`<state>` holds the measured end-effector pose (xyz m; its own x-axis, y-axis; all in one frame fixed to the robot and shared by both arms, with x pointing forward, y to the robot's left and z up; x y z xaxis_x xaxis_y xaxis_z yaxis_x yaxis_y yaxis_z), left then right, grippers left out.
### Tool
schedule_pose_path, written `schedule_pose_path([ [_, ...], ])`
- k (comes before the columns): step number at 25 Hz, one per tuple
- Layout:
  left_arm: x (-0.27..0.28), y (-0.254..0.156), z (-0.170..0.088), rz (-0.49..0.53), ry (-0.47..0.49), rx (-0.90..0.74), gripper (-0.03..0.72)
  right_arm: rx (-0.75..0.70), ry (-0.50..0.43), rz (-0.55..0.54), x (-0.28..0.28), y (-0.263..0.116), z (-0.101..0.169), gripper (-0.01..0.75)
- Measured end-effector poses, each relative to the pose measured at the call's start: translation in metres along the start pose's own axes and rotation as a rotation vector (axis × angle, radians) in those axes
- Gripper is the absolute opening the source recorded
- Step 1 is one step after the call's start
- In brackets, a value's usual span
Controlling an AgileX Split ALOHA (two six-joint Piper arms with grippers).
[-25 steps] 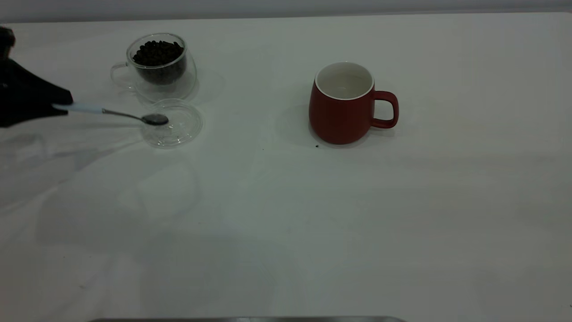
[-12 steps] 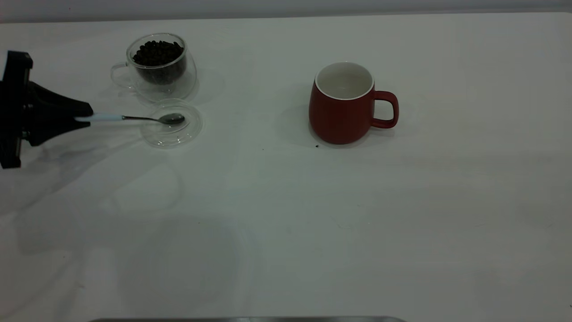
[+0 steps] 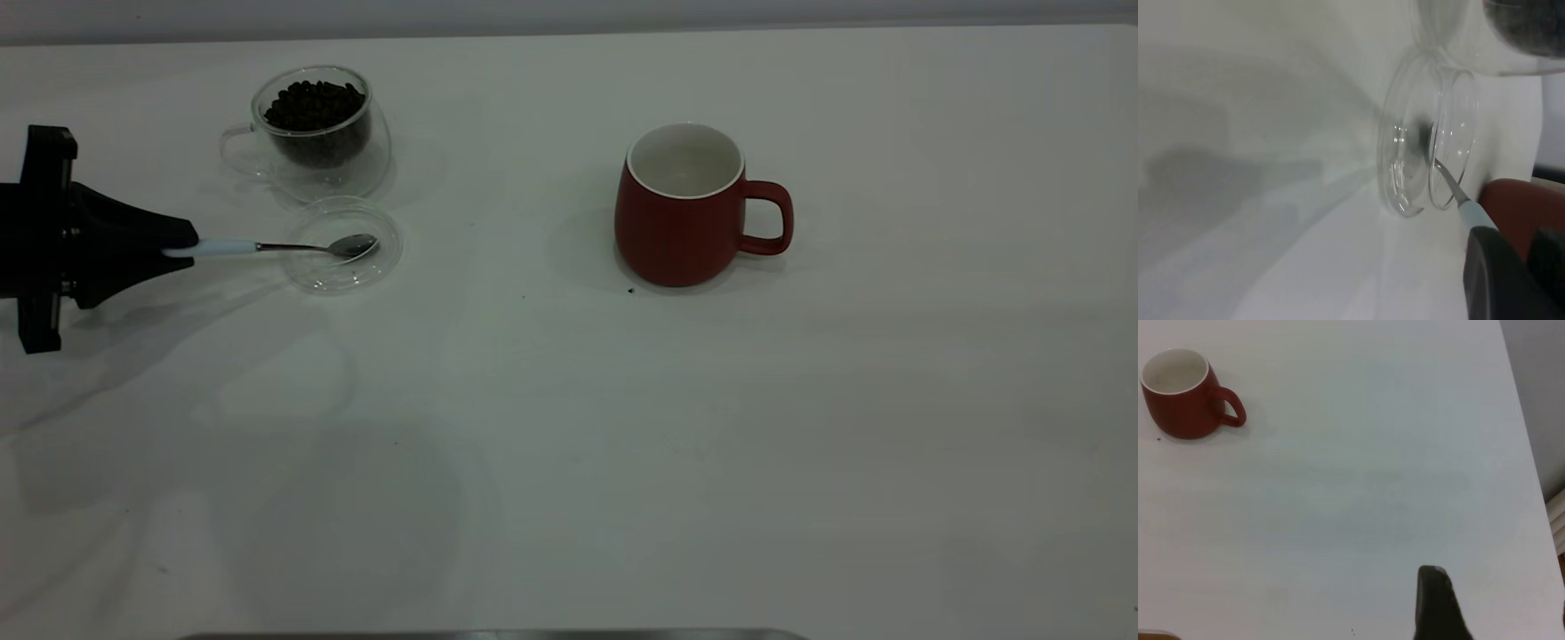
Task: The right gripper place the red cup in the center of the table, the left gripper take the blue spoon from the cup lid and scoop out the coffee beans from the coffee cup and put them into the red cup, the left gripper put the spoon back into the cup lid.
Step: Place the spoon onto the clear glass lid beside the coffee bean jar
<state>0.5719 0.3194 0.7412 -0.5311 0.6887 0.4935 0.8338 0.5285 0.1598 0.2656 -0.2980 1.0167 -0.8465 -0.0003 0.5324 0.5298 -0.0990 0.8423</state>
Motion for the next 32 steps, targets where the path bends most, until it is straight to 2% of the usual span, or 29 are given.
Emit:
schedule_pose_path([
  [10,-0.0053,-0.0081,0.0060,0.015,-0.036,0.011,0.122,0.000,0.000,0.000,0.0000,0.0000,0.0000,0.476],
  [32,-0.0054,-0.0080,0.0067,0.015,-0.031,-0.019,0.122,0.000,0.000,0.000,0.0000,0.0000,0.0000,0.476],
])
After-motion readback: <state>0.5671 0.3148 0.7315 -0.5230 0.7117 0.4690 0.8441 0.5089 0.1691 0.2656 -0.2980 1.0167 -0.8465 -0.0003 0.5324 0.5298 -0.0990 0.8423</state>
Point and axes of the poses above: a point on each arm's last joint axis where the gripper is mounted, x pointing back along that axis away from the gripper, z along the wrist's bending axis when the last joint is at zero, y = z × x, the point moved 4 cm from there along -x, pointing out along that axis toward the gripper, and after that the axes turned 9 degrees about -x, right-handed, at the moved point
